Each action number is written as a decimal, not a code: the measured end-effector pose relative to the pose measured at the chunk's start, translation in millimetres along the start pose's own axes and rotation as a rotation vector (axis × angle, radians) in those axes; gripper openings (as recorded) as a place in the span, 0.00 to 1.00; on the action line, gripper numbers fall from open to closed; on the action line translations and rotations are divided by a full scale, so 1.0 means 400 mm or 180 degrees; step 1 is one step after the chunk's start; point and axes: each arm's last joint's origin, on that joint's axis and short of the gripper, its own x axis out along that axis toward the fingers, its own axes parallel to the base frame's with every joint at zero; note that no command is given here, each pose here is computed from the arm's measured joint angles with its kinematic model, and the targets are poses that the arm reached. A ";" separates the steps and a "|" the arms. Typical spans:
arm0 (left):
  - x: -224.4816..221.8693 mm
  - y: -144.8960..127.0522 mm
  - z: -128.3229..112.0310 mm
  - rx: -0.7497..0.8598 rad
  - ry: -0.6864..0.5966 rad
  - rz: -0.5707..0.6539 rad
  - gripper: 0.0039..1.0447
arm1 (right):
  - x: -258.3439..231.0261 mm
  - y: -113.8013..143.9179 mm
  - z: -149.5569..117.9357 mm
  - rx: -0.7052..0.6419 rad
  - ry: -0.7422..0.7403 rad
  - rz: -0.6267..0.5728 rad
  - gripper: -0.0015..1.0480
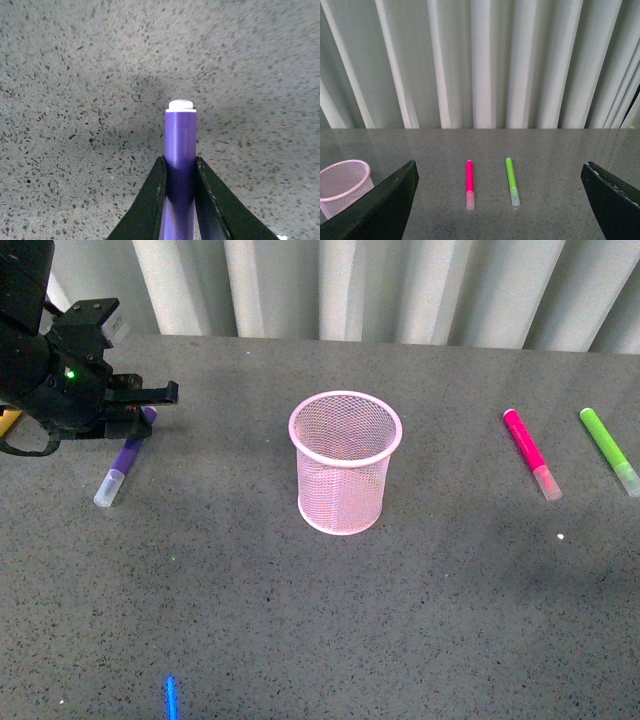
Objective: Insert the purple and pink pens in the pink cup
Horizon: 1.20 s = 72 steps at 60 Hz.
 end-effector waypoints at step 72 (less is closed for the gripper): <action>-0.165 -0.547 -0.155 0.0088 -0.2902 -0.0988 0.12 | 0.000 0.000 0.000 0.0000 0.0000 -0.0006 0.93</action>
